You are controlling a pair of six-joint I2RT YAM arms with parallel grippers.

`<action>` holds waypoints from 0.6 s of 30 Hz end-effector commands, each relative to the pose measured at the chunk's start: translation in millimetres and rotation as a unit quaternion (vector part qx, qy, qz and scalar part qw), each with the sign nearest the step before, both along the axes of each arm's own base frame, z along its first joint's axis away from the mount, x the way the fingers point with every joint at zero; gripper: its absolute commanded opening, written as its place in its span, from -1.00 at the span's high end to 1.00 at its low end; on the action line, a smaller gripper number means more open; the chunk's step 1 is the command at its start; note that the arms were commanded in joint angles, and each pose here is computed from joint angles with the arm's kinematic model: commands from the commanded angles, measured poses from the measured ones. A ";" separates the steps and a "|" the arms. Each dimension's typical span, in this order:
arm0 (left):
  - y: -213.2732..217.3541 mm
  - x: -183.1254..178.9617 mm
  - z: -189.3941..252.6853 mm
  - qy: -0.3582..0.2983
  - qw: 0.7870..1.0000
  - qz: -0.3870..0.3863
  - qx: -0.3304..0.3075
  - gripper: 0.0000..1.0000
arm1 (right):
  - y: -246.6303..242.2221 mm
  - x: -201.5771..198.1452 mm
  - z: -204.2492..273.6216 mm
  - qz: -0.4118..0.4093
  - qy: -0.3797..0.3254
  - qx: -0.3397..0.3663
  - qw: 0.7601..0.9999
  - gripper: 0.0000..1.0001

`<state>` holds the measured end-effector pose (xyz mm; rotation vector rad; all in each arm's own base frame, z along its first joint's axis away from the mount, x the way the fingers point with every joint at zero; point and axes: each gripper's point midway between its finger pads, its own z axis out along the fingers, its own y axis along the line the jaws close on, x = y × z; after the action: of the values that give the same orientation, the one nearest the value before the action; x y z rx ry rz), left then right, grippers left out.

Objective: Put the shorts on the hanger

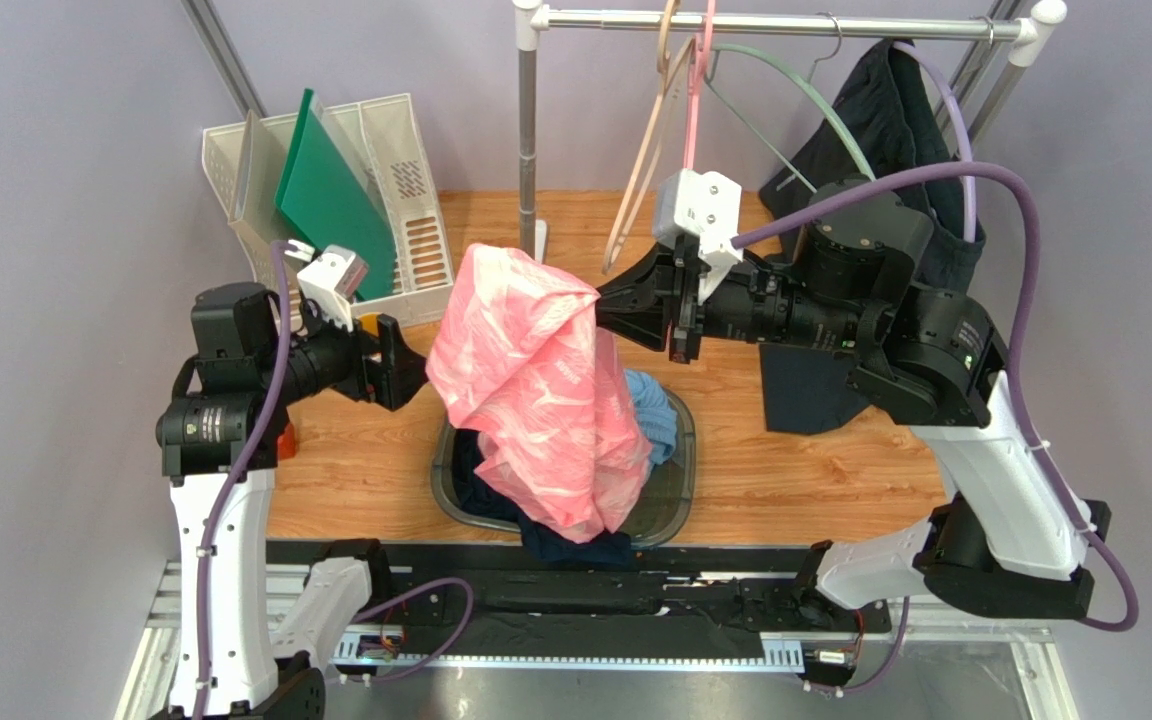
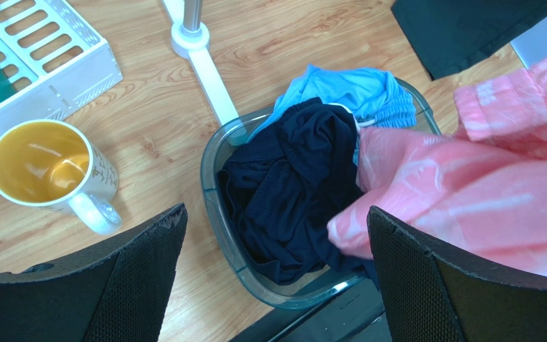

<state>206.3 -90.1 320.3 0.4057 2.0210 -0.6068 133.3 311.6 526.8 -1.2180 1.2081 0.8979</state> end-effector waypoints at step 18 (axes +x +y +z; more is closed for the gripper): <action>-69.2 -31.7 -79.5 -0.012 0.924 -0.363 0.117 -0.62 | -108.9 -89.9 -293.7 0.169 -0.029 -0.296 0.940 1.00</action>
<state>181.8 -133.7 252.6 1.0419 2.0599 -0.8223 44.4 205.0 226.4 -1.8976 1.4482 0.7954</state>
